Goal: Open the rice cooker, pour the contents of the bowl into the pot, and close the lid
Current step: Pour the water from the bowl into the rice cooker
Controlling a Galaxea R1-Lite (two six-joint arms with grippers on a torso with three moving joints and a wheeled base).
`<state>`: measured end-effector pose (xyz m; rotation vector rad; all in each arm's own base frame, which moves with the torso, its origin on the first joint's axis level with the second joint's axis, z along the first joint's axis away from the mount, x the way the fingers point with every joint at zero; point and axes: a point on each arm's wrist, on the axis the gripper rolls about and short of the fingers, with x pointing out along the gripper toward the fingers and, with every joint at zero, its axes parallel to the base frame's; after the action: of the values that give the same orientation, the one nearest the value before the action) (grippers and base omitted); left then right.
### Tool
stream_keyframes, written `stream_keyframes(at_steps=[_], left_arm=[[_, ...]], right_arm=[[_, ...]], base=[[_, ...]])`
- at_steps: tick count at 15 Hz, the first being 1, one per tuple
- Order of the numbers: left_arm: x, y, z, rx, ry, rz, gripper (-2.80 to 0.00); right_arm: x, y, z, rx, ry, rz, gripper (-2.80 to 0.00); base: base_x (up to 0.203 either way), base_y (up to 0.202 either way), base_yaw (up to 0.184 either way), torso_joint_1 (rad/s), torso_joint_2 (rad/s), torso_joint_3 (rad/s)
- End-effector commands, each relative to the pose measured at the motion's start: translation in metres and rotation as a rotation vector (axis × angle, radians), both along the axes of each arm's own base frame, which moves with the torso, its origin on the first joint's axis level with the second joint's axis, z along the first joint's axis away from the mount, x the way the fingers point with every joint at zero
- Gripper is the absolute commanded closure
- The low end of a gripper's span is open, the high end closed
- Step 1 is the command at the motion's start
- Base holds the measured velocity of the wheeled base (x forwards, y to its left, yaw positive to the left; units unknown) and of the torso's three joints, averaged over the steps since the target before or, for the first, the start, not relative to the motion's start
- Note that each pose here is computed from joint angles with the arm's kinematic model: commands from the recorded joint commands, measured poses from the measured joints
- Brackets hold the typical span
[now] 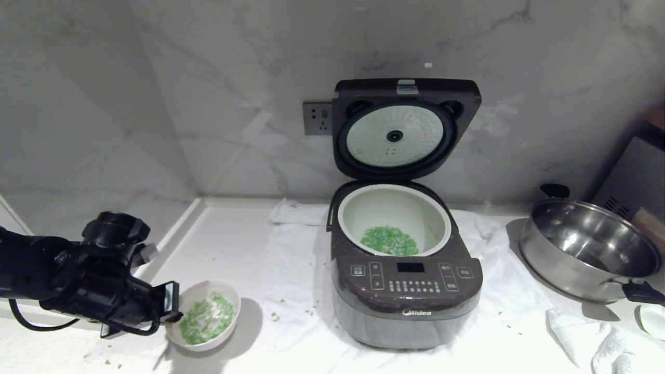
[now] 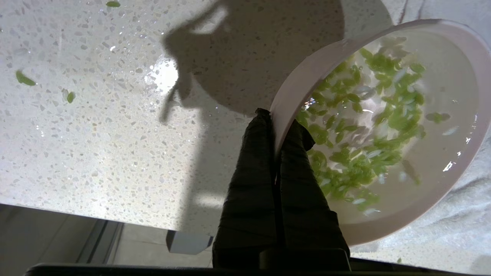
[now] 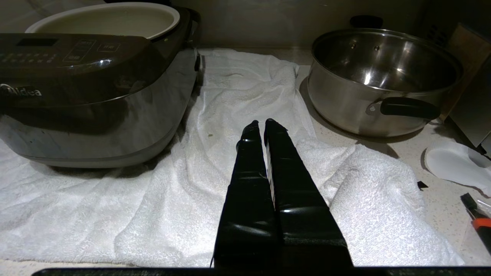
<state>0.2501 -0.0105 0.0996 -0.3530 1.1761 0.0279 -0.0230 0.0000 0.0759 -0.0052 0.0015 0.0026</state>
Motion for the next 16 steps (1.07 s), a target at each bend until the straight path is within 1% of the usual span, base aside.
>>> stream_keyframes(at_steps=[1,5,8,11,16], left_arm=[[0.006,-0.003,0.013,-0.003,-0.020,-0.009,0.00],[0.014,-0.010,0.033,-0.005,-0.023,-0.033,0.00],[0.022,-0.017,0.047,-0.016,-0.036,-0.032,0.00],[0.028,-0.025,0.057,-0.021,-0.035,-0.049,0.00],[0.038,-0.031,0.074,-0.029,-0.046,-0.054,0.00]], right_arm=[[0.000,0.000,0.000,-0.001,0.000,0.001,0.00],[0.000,0.000,0.000,0.001,0.000,0.001,0.00],[0.000,0.000,0.000,-0.001,0.000,0.001,0.00],[0.000,0.000,0.000,-0.001,0.000,0.001,0.00],[0.000,0.000,0.000,-0.001,0.000,0.001,0.00]], base=[[0.000,0.000,0.000,0.000,0.00,0.000],[0.000,0.000,0.000,0.000,0.00,0.000],[0.000,0.000,0.000,0.000,0.00,0.000],[0.000,0.000,0.000,0.000,0.00,0.000],[0.000,0.000,0.000,0.000,0.00,0.000]])
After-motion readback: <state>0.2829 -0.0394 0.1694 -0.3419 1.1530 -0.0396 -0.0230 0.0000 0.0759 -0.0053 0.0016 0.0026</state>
